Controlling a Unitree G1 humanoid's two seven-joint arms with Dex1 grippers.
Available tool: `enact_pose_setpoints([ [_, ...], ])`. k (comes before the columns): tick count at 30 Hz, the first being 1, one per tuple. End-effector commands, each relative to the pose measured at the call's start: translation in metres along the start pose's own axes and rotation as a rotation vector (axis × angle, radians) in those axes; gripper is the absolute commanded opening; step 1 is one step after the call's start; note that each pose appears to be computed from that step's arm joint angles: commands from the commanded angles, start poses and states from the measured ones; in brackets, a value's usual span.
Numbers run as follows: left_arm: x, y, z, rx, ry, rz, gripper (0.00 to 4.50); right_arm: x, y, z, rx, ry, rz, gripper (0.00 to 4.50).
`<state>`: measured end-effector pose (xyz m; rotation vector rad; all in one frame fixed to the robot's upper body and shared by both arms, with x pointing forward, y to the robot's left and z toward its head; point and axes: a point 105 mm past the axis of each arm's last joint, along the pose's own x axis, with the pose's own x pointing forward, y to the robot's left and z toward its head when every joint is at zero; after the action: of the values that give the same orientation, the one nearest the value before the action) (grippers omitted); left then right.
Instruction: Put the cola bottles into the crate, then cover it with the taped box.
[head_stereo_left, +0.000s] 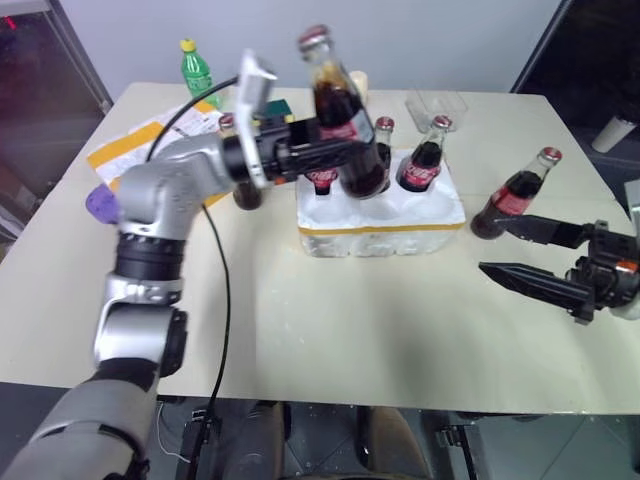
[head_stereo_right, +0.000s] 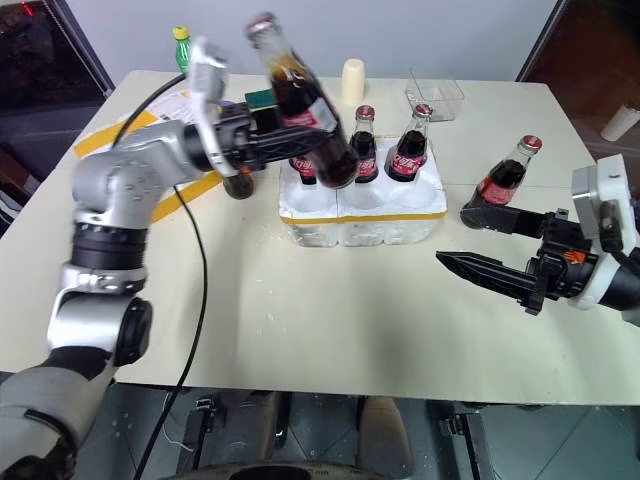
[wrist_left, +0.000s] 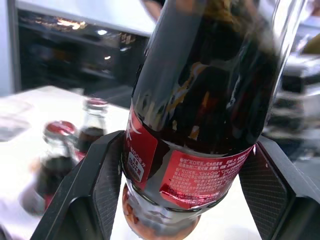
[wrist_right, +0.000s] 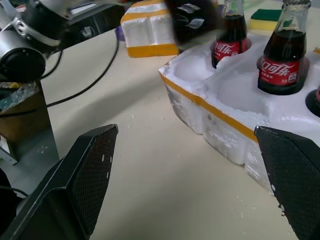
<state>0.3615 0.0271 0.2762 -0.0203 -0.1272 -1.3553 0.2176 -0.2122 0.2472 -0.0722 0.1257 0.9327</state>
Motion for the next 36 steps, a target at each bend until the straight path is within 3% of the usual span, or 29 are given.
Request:
enact_pose_setpoints([
  [1, 0.017, 0.002, 0.0, 0.133, 0.013, -0.018, 2.77, -0.004, 0.006, 0.008, -0.038, -0.036, -0.021, 4.5],
  [10, 0.031, 0.006, -0.038, 0.18, 0.135, -0.028, 2.77, -0.009, 0.004, 0.002, -0.018, -0.029, -0.075, 4.5],
  [16, 0.042, 0.013, -0.077, 0.185, 0.261, 0.05, 2.77, -0.004, -0.001, -0.001, -0.038, -0.012, -0.091, 4.5],
  [19, 0.043, 0.016, -0.082, 0.166, 0.268, 0.083, 4.23, 0.002, -0.007, -0.006, -0.101, 0.034, -0.117, 4.5],
  [20, 0.042, 0.016, -0.081, 0.167, 0.265, 0.084, 4.47, 0.004, -0.01, -0.006, -0.118, 0.039, -0.126, 4.5],
  [22, 0.04, 0.016, -0.079, 0.172, 0.26, 0.091, 4.47, 0.007, -0.014, -0.004, -0.131, 0.031, -0.132, 4.5],
  [29, -0.029, 0.003, -0.017, 0.19, 0.086, 0.191, 4.47, 0.021, -0.023, 0.005, -0.167, -0.011, -0.133, 4.5],
  [33, -0.084, 0.0, 0.005, 0.228, 0.064, 0.444, 4.47, 0.025, -0.023, 0.001, -0.155, -0.009, -0.118, 4.5],
  [36, -0.11, 0.004, 0.005, 0.224, 0.077, 0.622, 4.47, 0.027, -0.024, 0.001, -0.148, -0.012, -0.11, 4.5],
])
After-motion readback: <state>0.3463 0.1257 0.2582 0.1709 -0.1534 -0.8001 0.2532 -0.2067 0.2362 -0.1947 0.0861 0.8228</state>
